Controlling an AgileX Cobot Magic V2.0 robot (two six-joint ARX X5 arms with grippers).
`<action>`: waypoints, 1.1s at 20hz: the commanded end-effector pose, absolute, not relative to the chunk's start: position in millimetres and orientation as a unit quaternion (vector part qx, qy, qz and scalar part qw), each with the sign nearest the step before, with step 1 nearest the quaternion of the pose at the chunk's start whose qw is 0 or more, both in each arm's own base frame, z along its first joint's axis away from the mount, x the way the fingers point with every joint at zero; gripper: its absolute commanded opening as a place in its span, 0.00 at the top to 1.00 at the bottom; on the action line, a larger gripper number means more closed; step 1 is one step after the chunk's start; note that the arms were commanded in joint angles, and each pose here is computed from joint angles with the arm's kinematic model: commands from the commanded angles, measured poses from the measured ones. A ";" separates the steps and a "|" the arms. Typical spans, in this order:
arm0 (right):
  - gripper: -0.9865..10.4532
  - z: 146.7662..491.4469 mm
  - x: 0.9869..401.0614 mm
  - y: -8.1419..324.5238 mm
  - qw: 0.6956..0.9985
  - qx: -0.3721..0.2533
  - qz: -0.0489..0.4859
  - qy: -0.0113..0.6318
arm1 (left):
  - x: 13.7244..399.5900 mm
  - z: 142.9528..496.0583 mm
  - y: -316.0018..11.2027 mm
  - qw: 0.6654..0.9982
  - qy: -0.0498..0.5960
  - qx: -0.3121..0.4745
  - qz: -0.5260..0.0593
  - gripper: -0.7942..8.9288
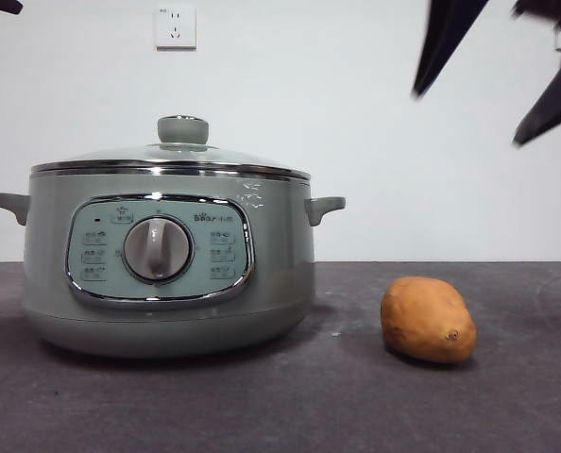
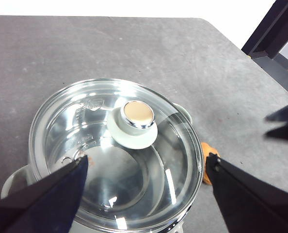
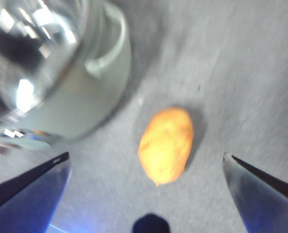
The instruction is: Pick up the potato,open the lid,put the potato in the pot,close the lid
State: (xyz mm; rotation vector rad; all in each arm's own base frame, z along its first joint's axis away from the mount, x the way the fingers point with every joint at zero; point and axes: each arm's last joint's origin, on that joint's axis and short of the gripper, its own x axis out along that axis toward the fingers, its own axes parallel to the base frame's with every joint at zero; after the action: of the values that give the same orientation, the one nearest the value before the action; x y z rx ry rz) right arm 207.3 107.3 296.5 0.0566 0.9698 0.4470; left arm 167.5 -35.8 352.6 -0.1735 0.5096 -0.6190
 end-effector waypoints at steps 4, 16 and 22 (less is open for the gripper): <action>0.39 253.5 227.4 146.8 0.839 -0.010 0.161 0.519 | 167.2 354.3 -35.3 0.918 0.244 -0.087 -0.299 0.50; 0.62 172.6 266.0 171.0 0.800 -0.036 0.116 0.588 | 166.2 352.4 -35.2 0.916 0.255 -0.088 -0.298 0.50; 0.91 176.5 266.5 169.8 0.805 -0.032 0.118 0.581 | 166.3 352.5 -35.2 0.916 0.255 -0.088 -0.298 0.50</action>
State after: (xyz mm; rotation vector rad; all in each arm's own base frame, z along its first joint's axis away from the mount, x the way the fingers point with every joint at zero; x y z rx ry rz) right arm 266.0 169.5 174.4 -0.0761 1.2561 0.2538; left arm 166.6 -35.6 350.9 -0.1776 0.5304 -0.6170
